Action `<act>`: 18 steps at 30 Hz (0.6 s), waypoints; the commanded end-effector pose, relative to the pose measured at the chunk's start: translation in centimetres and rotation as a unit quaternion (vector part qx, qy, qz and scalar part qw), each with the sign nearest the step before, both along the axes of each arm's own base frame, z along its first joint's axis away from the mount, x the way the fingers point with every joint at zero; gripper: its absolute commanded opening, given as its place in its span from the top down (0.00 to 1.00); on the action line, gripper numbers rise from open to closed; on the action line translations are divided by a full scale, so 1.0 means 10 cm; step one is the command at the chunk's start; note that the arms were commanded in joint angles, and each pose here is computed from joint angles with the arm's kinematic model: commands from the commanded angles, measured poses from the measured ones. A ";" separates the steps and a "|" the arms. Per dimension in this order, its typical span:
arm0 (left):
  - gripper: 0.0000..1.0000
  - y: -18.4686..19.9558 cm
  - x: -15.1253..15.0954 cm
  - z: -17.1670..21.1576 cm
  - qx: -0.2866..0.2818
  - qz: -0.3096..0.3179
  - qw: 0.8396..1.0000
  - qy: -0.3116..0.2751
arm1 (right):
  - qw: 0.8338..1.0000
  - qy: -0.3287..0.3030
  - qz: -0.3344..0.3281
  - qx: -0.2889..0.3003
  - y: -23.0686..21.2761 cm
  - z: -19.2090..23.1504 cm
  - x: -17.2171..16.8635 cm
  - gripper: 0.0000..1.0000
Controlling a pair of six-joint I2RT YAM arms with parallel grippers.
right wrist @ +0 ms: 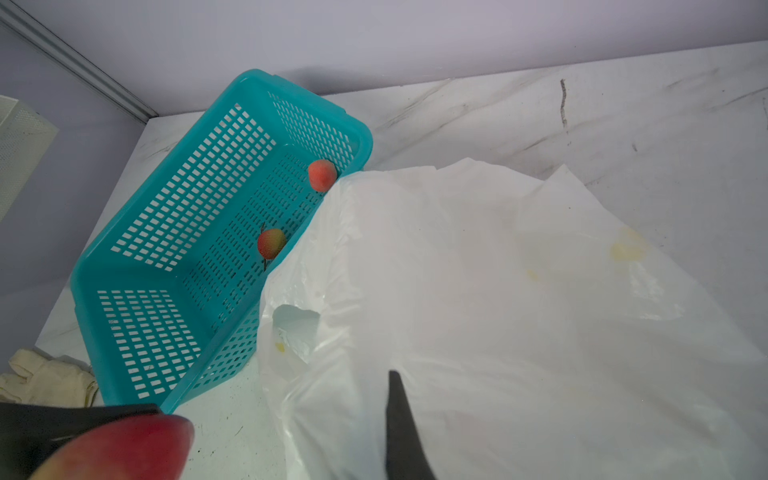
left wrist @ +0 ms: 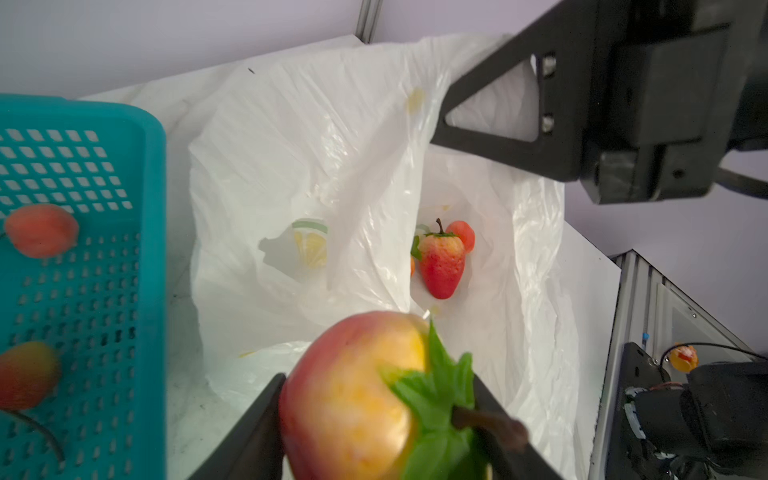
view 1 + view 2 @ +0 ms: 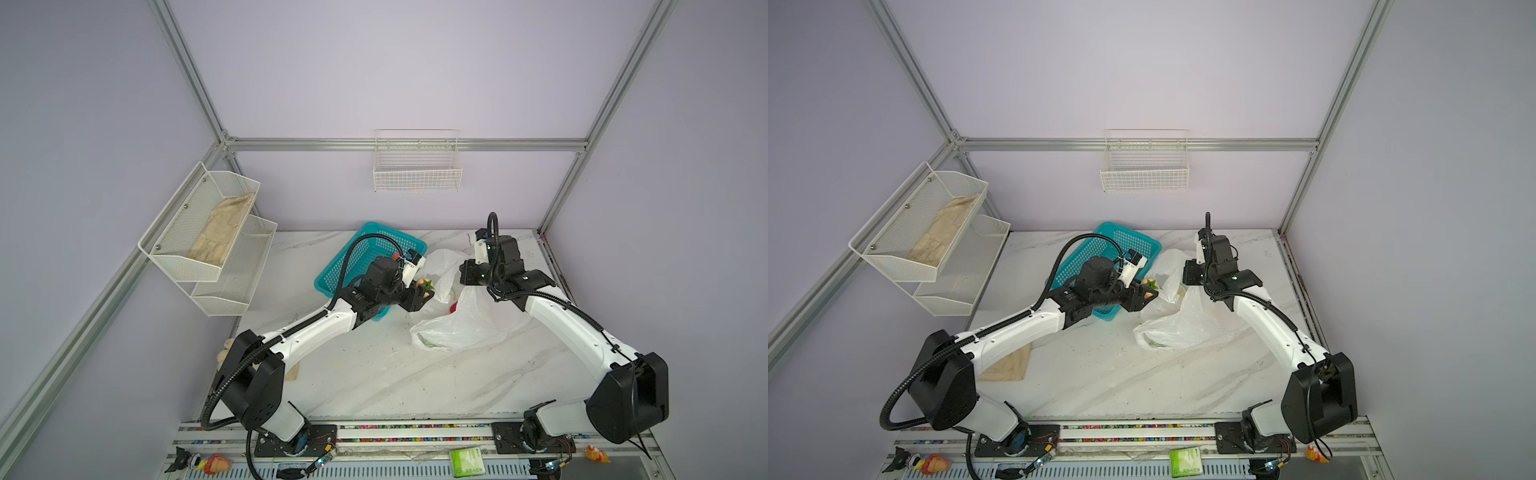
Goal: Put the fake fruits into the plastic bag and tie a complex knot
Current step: 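Carry the red-yellow fruit with the left gripper into the bag and release it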
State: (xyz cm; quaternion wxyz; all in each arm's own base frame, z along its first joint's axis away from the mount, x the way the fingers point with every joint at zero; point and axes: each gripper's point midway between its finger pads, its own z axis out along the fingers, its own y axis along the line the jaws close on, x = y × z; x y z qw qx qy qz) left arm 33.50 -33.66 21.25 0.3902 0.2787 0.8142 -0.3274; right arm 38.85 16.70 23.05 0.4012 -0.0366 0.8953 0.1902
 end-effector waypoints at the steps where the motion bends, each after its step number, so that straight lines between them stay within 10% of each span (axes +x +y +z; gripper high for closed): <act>1: 0.50 -0.13 -0.04 -0.07 -0.025 -0.020 0.999 0.009 | 1.000 -0.010 0.009 0.003 0.03 0.10 0.03 1.00; 18: 0.46 -0.85 0.04 -0.58 -0.059 -0.057 0.996 0.038 | 0.994 -0.013 0.030 0.102 0.22 0.26 -0.12 1.00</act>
